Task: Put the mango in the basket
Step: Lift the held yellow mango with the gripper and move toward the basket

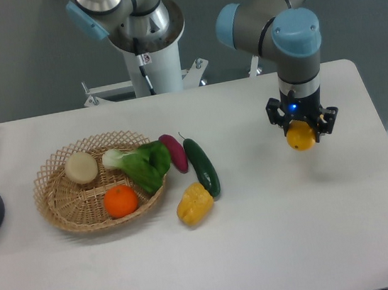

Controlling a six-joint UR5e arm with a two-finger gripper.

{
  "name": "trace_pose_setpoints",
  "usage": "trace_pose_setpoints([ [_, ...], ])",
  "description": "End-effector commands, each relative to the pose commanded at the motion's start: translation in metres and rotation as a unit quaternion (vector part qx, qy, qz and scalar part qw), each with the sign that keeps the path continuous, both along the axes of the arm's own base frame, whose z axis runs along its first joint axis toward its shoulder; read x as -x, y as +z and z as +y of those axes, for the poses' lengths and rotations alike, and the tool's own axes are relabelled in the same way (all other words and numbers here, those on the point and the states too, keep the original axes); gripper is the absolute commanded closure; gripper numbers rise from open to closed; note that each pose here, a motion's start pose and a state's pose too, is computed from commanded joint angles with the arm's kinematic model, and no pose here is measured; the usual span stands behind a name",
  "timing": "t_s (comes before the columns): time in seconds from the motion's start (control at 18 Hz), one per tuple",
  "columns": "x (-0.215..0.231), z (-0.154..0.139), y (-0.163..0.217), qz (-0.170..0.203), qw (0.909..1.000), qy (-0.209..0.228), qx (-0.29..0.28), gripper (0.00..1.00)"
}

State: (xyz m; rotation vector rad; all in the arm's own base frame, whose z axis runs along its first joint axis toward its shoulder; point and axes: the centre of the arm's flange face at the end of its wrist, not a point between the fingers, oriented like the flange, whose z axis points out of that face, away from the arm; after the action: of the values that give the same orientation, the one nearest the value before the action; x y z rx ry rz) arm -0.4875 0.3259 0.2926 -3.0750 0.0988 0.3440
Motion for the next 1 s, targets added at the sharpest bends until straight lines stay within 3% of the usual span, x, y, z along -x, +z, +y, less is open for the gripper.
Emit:
trace_pose_setpoints([
  [0.33,-0.002,0.005,0.001,-0.003,0.9999,0.002,-0.010,0.63],
  [1.0,-0.048,0.070,-0.004,-0.014,0.9991,0.025,-0.031,0.63],
])
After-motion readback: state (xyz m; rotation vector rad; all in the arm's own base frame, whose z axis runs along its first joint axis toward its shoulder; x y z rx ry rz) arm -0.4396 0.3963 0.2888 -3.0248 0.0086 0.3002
